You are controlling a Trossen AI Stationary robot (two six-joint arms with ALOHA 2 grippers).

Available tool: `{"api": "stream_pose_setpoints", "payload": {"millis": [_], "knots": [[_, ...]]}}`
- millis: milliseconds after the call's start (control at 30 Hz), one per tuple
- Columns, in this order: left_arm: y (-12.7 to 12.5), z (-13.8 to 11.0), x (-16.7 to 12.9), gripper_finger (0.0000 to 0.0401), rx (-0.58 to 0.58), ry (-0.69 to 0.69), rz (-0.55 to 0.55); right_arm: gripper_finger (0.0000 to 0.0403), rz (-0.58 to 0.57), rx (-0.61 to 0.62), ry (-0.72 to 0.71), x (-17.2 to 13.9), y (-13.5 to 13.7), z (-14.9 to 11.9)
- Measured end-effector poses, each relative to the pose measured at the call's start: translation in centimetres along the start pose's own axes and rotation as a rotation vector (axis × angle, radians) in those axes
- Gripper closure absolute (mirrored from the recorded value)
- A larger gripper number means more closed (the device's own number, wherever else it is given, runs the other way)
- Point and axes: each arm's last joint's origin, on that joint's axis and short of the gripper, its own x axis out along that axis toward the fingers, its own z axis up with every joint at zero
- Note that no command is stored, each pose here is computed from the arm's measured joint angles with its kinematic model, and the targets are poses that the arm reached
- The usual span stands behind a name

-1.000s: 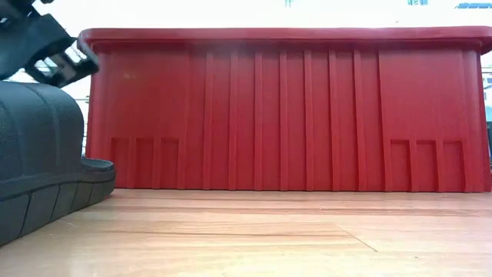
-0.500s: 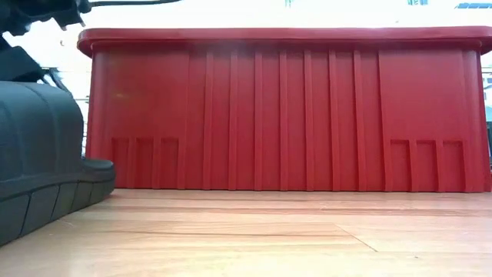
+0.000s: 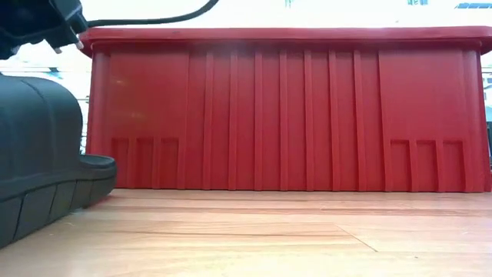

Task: Pick and place slides into bin
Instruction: Put the black slipper into the red bin

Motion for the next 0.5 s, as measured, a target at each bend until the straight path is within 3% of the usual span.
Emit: {"api": "stream_pose_setpoints", "payload": {"millis": [233,500], "knots": [[0.0,0.6,-0.2,0.0389,-0.006,-0.021,-0.053,0.0236,0.000,-0.002,-0.001,0.0,0.0,0.0],[-1.5,1.9,-0.5,0.0390,-0.004,0.001,-0.189,0.0236,0.000,-0.002,-0.003,0.0,0.0,0.0]]}}
